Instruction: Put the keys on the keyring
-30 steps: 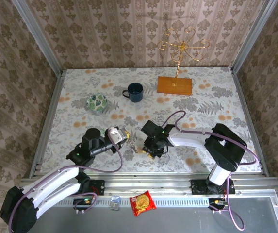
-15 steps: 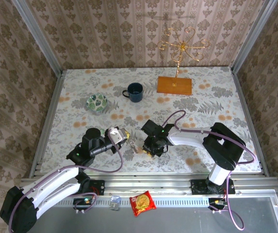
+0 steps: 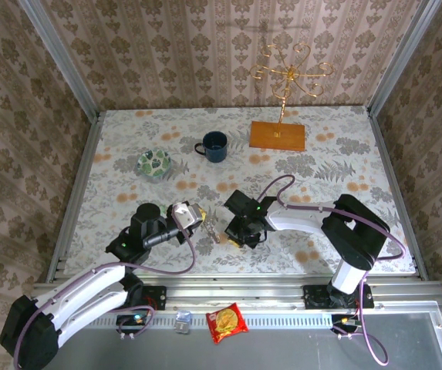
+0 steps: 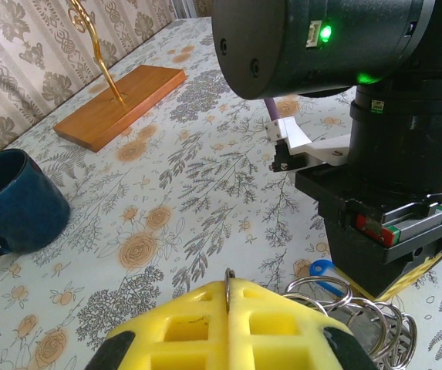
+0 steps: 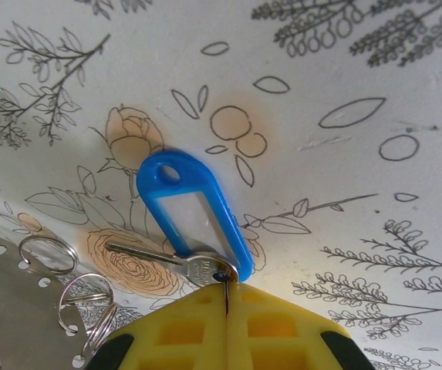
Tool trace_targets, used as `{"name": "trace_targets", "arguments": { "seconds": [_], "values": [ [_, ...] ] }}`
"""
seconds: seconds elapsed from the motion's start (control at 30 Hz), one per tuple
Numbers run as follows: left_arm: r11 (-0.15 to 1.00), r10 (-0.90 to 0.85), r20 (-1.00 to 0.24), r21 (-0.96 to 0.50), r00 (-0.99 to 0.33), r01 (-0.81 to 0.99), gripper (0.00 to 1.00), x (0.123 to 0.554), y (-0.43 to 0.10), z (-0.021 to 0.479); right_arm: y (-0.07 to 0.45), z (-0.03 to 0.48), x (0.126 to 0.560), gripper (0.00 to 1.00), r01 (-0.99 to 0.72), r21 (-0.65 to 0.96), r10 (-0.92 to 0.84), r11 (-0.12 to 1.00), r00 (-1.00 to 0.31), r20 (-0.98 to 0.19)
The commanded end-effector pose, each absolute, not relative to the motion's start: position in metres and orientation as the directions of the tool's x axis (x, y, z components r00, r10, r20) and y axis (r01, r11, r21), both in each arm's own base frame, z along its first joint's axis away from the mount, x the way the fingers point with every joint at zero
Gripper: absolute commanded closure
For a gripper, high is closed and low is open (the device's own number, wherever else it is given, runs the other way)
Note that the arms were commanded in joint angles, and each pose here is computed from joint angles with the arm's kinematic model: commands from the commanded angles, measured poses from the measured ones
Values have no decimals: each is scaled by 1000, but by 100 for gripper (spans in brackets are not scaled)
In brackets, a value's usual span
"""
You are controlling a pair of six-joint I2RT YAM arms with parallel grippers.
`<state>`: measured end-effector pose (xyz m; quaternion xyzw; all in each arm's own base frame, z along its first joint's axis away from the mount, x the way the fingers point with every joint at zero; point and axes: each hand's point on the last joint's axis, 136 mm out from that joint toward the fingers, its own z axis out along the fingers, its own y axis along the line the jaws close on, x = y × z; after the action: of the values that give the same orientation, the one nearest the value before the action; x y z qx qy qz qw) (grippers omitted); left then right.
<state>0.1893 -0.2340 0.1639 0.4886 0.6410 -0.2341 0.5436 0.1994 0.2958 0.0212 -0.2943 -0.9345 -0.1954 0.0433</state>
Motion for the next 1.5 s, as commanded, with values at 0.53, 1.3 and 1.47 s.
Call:
{"name": "trace_targets", "arguments": {
  "seconds": [0.53,1.3,1.47],
  "values": [
    [360,280,-953,213,113,908,100,180,-249,201,259,129,232,100,-124,469,103,874,-897,-429],
    [208,251,-968,43,-10,977,100,163,-281,202,301,195,206,100,-861,282,-422,422,-463,-780],
    [197,256,-967,34,-18,980,100,162,-284,199,309,197,209,100,-868,290,-425,404,-459,-780]
  ]
}}
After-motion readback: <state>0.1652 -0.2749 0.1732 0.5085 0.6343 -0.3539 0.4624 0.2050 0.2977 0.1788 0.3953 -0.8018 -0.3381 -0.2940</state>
